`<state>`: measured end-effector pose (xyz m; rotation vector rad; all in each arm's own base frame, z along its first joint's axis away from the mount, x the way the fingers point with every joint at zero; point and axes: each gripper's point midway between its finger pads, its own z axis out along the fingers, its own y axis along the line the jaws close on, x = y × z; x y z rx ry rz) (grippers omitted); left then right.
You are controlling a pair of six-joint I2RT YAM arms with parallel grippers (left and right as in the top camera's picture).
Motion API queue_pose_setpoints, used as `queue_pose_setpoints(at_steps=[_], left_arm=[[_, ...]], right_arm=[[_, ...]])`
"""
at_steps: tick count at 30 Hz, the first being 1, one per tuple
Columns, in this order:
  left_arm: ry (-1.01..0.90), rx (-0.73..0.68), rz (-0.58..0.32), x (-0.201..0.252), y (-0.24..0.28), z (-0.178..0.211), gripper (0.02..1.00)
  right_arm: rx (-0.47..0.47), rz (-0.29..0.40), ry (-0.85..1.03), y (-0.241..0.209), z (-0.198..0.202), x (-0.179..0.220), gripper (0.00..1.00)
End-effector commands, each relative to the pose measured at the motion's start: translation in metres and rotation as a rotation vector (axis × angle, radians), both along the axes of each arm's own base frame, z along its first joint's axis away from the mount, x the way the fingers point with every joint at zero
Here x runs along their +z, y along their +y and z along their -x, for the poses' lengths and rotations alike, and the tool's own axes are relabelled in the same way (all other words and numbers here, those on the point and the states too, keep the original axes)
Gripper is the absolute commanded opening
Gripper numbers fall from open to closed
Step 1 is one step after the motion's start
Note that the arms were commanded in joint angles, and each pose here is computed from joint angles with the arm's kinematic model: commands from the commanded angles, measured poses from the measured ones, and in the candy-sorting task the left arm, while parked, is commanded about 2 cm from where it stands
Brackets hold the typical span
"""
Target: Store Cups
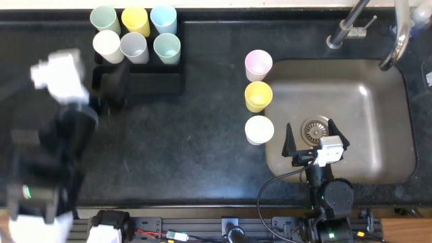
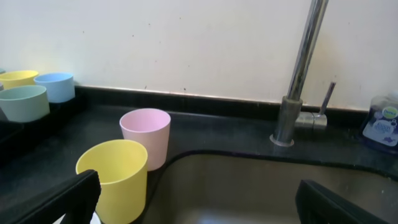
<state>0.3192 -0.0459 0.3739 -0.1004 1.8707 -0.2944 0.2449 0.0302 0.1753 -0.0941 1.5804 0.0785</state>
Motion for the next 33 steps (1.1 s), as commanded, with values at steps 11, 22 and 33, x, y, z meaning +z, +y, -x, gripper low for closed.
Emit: queue_pose_setpoints(at_steps=[11, 22, 33], left_arm=[[0.485, -0.2, 0.035, -0.071, -0.243, -0.13, 1.0], [0.745, -0.143, -0.026, -0.184, -0.294, -0.134, 1.0], [0.856, 0.019, -0.079, -0.25, -0.279, -0.136, 0.993]], right_arm=[[-0.002, -0.004, 0.001, 0.0, 0.0, -0.003, 0.998], [-0.002, -0.004, 0.001, 0.0, 0.0, -0.003, 0.998], [-0.002, -0.004, 0.001, 0.0, 0.0, -0.003, 0.996]])
